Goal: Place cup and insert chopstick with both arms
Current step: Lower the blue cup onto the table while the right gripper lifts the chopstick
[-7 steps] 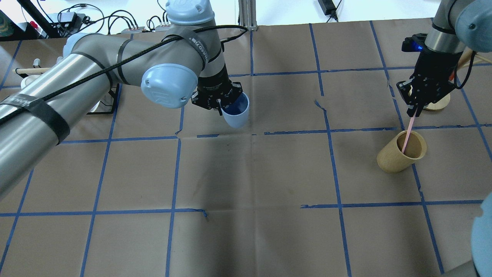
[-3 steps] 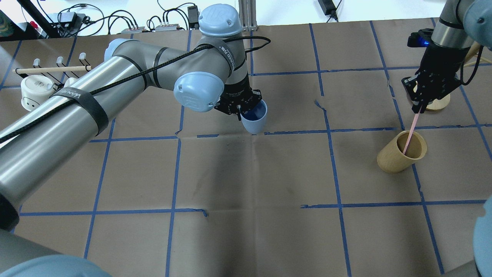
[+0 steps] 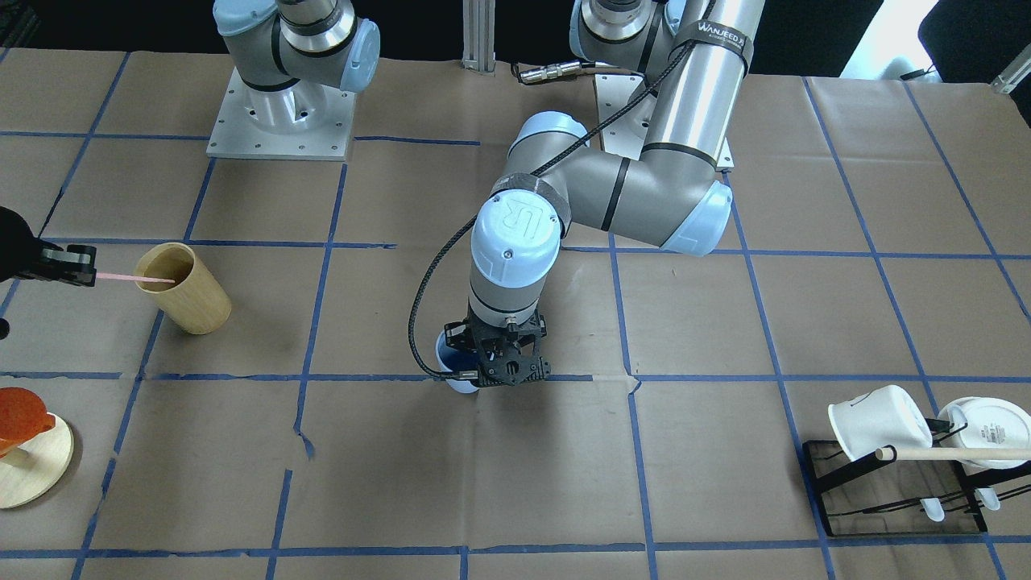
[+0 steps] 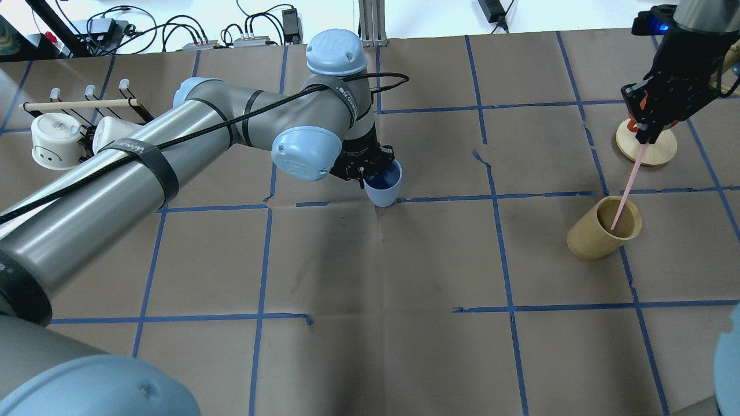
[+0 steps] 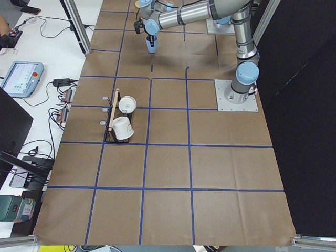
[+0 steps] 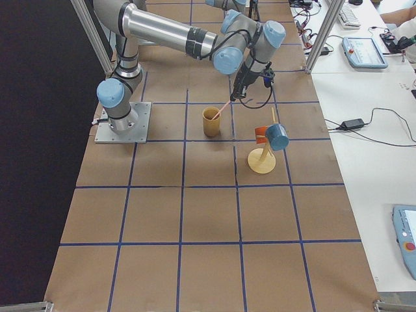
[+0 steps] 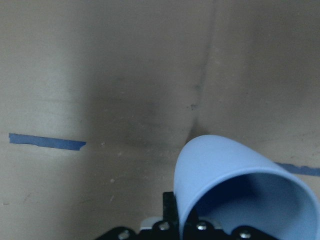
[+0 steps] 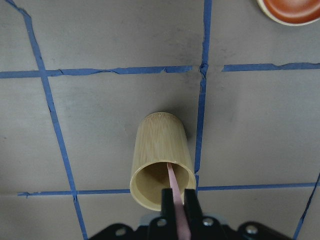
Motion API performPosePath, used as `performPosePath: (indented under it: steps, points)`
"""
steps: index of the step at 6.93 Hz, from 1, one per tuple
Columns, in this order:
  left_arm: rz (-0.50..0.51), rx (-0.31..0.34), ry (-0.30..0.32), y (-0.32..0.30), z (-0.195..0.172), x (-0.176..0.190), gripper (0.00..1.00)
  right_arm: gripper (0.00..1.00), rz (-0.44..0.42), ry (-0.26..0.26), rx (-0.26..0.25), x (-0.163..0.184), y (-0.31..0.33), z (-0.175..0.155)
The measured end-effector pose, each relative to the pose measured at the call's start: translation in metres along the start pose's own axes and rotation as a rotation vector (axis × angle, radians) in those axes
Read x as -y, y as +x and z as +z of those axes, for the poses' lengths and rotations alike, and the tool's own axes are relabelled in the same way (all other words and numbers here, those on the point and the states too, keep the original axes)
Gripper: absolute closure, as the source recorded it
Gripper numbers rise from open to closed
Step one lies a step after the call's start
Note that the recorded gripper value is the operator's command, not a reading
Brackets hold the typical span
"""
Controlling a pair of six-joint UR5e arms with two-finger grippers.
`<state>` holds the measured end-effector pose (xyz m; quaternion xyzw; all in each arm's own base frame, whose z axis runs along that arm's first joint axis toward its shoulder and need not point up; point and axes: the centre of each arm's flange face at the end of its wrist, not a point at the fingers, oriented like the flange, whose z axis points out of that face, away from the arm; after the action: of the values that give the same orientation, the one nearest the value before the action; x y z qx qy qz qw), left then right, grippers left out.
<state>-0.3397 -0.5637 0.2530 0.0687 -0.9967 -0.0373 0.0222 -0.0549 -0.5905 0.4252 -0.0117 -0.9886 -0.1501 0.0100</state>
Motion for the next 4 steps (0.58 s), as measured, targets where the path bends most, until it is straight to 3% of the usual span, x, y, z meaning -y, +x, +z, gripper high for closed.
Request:
performPosePath:
  steps: [1, 2, 4]
  points:
    - [0.000, 0.002, 0.001, 0.000, 0.002, 0.001, 0.00, 0.92, 0.003, 0.034, -0.001, -0.006, 0.000, -0.035]
    - [0.003, 0.004, 0.002, 0.000, 0.003, 0.001, 0.00, 0.92, 0.004, 0.078, 0.014, -0.012, -0.002, -0.067]
    - [0.008, -0.001, 0.013, 0.000, -0.002, 0.002, 0.00, 0.93, -0.006, 0.169, 0.106, -0.018, -0.015, -0.104]
